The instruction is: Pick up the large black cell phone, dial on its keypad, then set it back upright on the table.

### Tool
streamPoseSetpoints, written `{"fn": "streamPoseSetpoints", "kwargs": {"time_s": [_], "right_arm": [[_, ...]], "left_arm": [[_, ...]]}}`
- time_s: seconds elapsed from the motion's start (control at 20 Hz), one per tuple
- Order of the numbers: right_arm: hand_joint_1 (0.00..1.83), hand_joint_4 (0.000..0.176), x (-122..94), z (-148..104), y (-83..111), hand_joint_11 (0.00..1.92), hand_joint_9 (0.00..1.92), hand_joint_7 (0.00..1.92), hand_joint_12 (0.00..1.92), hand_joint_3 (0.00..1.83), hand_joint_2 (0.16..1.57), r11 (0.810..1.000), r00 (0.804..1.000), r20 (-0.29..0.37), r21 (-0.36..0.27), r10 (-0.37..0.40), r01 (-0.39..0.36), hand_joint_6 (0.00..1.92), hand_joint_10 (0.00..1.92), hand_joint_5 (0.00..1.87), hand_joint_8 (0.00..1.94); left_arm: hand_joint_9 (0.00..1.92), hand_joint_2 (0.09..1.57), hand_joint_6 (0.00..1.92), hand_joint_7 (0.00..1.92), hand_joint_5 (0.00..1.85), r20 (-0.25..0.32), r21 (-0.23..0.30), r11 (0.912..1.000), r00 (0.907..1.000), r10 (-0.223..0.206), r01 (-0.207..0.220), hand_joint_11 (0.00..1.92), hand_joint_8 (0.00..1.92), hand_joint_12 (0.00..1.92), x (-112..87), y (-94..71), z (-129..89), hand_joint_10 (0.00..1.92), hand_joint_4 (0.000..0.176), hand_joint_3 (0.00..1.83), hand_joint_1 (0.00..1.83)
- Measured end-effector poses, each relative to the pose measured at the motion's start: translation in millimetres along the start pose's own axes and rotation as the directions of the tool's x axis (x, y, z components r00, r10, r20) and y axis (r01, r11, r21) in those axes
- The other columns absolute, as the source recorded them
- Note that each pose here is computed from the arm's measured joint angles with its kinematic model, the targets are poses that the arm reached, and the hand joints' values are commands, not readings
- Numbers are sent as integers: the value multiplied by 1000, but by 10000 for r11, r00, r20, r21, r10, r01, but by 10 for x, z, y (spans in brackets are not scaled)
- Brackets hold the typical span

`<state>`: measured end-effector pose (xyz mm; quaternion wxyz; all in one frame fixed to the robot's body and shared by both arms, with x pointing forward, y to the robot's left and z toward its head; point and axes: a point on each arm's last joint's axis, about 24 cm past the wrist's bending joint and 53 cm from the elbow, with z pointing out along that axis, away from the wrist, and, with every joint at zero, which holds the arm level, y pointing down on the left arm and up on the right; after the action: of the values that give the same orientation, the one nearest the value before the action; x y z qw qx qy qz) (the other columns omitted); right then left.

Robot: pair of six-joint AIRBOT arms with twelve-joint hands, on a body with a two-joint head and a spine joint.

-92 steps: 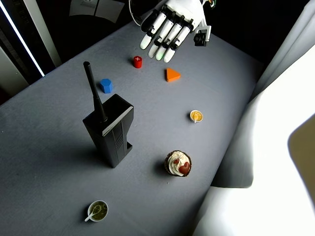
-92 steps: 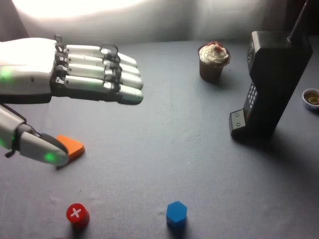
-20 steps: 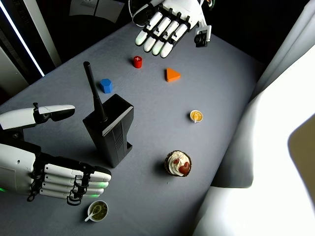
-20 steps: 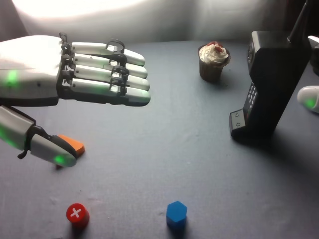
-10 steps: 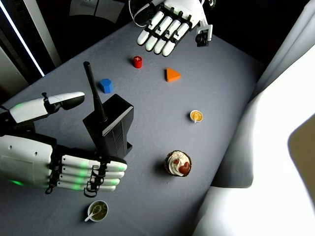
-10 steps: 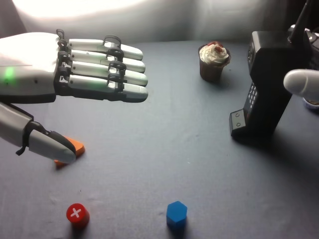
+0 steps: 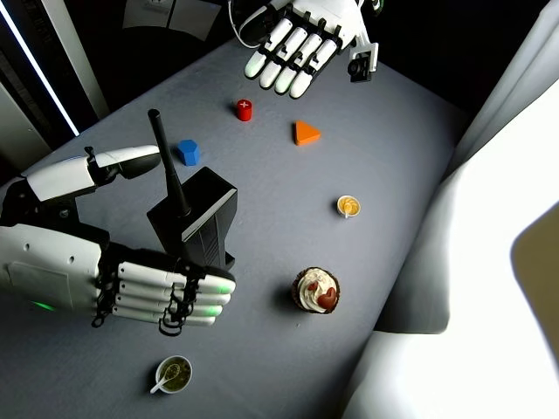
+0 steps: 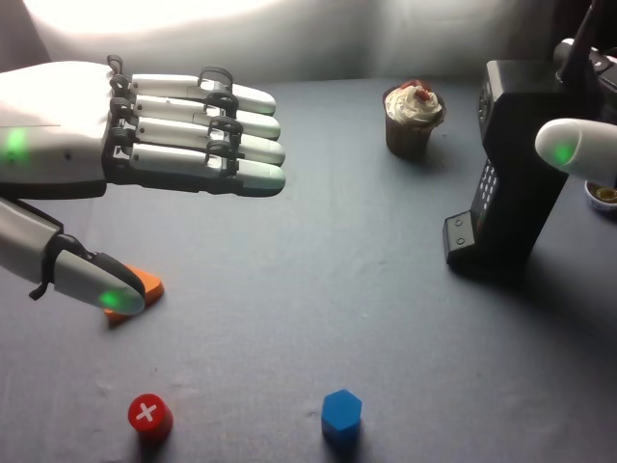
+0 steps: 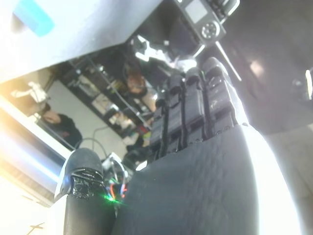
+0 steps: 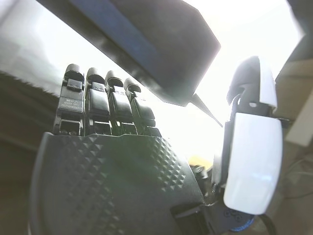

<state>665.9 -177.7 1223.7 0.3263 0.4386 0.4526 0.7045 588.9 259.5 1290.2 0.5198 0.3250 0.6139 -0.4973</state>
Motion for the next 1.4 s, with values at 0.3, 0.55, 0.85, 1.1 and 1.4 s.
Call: {"fn": "streamPoseSetpoints", "kwargs": {"time_s": [0.3, 0.55, 0.85, 1.1, 1.4], "right_arm": [[970, 0, 41, 21, -47, 40, 0, 0, 26, 10, 930, 9998, 9998, -22, 38, 173, -173, 5, 0, 17, 0], [982, 0, 62, 76, -24, 53, 0, 0, 40, 5, 928, 9995, 9996, -49, -108, 282, -283, 8, 0, 29, 0], [991, 0, 197, 178, 70, 0, 198, 200, 668, 0, 932, 9984, 9985, -375, -394, 394, -409, 19, 21, 221, 16], [1072, 0, 221, 180, 58, 15, 415, 404, 1044, 3, 999, 9987, 9983, -454, -354, 352, -369, 7, 16, 369, 6], [1649, 0, 215, 180, 82, 708, 843, 811, 1490, 1, 1072, 9985, 9984, -453, -417, 327, -346, 30, 817, 692, 36]], "left_arm": [[92, 1174, 2, 143, 132, 8, 23, 10000, 10000, -11, 11, 0, 2, 161, -5, -5, -5, 1, 4, 0, 53], [94, 1174, 0, 130, 118, 19, 59, 10000, 10000, -27, 27, 0, 1, 177, -10, -12, -9, 1, 6, 0, 39], [104, 1170, 0, 143, 131, 49, 9, 10000, 10000, 24, -24, 0, 0, 262, -28, 3, -24, 1, 7, 0, 53], [95, 1170, 0, 127, 117, 86, 28, 10000, 10000, -1, 1, 0, 0, 209, -39, 0, -24, 0, 3, 0, 58], [97, 1167, 3, 128, 121, 93, 28, 10000, 10000, -33, 32, 0, 4, 225, -41, 0, -24, 1, 4, 0, 72]]}}
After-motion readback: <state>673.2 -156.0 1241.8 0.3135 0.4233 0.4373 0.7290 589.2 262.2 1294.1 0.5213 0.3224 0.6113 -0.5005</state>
